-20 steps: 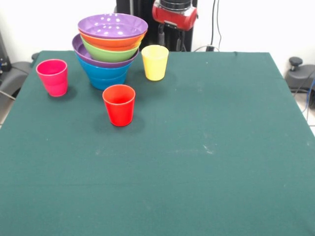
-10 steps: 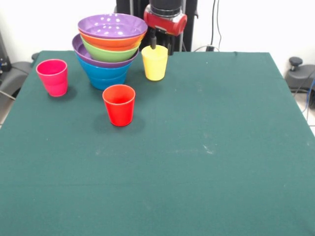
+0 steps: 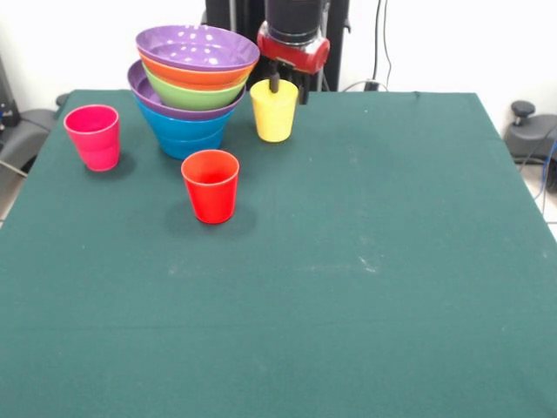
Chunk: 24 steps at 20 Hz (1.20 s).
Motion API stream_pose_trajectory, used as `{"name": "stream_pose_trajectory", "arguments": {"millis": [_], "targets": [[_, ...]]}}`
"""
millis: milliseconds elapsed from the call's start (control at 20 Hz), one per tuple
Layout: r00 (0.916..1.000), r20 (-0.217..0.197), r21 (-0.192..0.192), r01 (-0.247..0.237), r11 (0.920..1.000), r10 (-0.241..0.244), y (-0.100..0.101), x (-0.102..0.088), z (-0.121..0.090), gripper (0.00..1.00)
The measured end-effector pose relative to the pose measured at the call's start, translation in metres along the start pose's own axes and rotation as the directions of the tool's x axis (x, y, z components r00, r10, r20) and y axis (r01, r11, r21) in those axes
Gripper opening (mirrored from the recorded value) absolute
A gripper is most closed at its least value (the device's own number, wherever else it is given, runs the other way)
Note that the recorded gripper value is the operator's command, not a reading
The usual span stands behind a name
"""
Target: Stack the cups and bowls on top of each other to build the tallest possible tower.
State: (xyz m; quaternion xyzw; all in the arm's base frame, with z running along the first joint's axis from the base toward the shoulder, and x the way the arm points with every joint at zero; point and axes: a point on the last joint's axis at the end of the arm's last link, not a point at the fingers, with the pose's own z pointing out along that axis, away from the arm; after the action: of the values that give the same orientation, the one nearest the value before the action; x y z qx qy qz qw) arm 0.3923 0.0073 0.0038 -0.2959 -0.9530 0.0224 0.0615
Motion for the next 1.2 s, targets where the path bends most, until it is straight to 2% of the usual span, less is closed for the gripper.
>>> {"name": "stream_pose_trajectory", "arguments": {"millis": [250,800,850,1200], "targets": [[0.9999,-0.009,0.003,0.008,1.0000,-0.008,0.001,0.008,0.013,1.00],[0.9988,-0.035,0.013,0.034,0.9994,-0.033,0.006,0.024,0.026,1.00],[0.9985,-0.036,0.016,0.042,0.9990,-0.041,0.007,0.027,0.030,0.00],[0.9982,-0.021,0.041,0.056,0.9976,-0.055,0.005,0.030,0.027,0.00]]}}
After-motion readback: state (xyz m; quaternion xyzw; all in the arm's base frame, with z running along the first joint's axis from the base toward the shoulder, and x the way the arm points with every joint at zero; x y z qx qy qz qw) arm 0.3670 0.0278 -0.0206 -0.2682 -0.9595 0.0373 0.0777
